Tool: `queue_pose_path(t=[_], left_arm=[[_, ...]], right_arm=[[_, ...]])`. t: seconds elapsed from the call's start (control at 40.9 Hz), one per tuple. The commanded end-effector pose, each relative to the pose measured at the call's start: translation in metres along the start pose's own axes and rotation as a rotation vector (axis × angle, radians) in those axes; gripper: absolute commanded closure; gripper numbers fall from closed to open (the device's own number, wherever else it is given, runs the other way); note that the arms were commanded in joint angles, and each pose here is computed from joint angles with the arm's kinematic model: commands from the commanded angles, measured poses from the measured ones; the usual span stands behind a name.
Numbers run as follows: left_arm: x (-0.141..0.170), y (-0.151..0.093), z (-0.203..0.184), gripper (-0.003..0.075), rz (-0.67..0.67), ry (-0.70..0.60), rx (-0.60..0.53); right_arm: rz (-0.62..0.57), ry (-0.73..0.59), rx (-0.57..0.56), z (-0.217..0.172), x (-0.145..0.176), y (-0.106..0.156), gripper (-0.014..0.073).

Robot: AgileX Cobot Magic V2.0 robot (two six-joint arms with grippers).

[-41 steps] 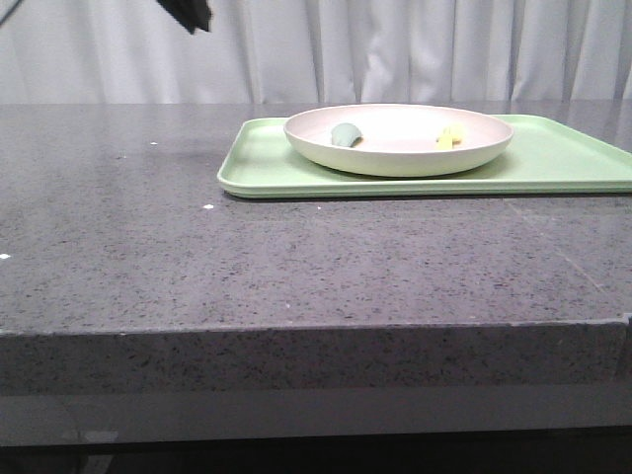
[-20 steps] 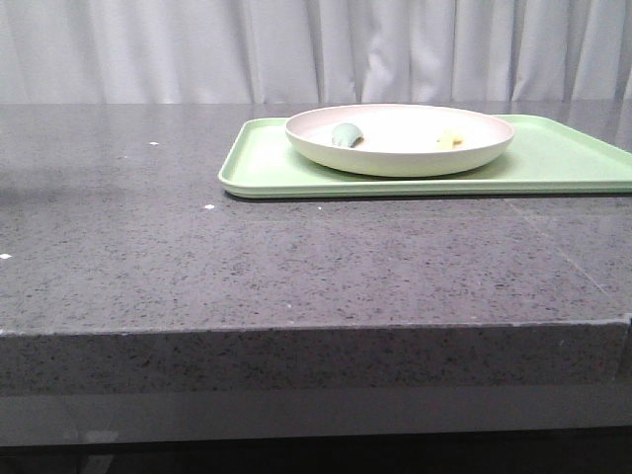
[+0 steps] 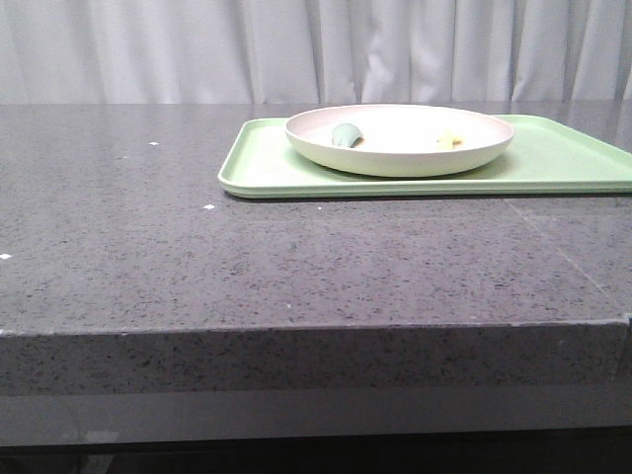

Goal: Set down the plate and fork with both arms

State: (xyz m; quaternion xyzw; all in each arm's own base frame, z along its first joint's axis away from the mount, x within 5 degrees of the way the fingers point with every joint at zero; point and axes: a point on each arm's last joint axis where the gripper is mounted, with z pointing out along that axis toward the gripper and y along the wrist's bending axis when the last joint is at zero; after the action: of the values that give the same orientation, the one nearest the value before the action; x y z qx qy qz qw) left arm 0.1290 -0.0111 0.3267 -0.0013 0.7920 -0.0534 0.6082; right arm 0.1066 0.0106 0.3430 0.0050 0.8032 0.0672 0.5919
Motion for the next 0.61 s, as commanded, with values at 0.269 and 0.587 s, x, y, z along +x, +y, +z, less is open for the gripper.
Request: queue_pose_path(t=[0.269,0.587], left_arm=[[0.009,0.001,-0.071,0.0738,0.027,-0.37,0.031],[0.008,0.001,-0.074,0.0738,0.027,-0.385,0.033]], right_arm=[[0.087,0.084,-0.028,0.068,-0.029,0.005,-0.0059],[0.058,0.277,-0.177,0.163,-0.061,0.058,-0.0059]])
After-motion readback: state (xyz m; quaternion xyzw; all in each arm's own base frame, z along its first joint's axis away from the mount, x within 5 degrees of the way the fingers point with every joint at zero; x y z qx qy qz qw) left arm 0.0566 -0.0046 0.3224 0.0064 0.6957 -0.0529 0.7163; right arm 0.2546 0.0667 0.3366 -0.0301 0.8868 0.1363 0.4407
